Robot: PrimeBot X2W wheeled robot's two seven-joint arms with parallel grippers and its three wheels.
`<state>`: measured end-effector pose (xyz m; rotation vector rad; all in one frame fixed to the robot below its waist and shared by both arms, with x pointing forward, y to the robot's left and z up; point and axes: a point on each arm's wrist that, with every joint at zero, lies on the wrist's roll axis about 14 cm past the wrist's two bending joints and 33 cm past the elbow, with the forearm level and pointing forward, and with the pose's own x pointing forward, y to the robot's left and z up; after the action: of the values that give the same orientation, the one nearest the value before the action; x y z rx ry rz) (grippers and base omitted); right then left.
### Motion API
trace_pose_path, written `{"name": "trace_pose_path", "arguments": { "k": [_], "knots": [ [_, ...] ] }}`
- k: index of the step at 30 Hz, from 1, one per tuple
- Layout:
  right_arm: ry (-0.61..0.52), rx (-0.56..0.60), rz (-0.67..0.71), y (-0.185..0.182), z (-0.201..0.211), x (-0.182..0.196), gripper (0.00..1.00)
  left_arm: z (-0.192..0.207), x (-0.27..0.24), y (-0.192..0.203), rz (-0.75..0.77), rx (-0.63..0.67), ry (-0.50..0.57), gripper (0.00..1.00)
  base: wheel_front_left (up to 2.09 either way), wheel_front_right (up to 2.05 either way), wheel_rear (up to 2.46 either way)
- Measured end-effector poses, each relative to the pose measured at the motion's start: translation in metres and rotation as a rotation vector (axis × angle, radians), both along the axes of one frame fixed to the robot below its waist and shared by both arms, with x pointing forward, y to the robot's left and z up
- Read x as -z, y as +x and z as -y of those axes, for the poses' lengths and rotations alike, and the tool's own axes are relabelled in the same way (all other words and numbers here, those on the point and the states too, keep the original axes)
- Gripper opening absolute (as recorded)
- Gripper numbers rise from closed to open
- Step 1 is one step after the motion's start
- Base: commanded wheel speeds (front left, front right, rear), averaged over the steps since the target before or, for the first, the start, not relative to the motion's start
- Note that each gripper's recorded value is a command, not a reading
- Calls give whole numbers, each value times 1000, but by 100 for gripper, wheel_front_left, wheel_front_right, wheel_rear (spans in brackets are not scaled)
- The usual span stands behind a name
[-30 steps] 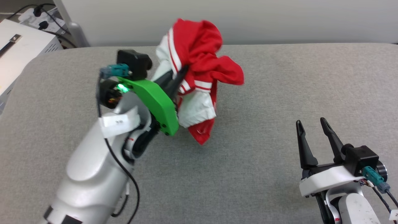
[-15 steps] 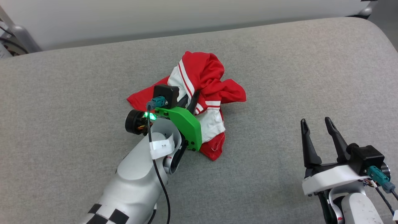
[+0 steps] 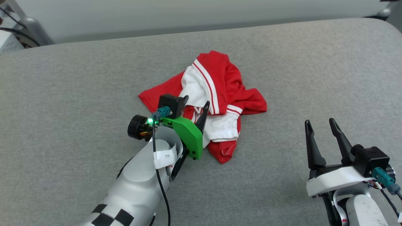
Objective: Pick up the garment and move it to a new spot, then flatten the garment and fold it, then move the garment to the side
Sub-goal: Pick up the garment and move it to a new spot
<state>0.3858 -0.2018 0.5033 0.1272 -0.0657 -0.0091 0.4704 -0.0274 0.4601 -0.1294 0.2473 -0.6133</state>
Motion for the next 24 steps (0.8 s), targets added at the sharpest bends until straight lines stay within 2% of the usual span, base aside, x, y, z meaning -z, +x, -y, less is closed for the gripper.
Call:
{"name": "trace_pose_path", "arguments": {
  "k": [6, 11, 17, 24],
  "knots": [
    [-8, -45, 53, 5, -15, -17, 100, -21, -55, 11, 150, -74, -51, 100, 0, 0, 0],
    [-17, -88, 107, 4, -30, -34, 100, -71, -112, 15, 328, -181, -78, 100, 0, 0, 0],
    [-46, -120, 178, -1, -41, -58, 100, -127, -113, -18, 377, -284, -77, 100, 0, 0, 0],
    [-63, -135, 207, -9, -46, -67, 100, -158, -103, -63, 373, -380, -127, 100, 0, 0, 0]
  ]
}}
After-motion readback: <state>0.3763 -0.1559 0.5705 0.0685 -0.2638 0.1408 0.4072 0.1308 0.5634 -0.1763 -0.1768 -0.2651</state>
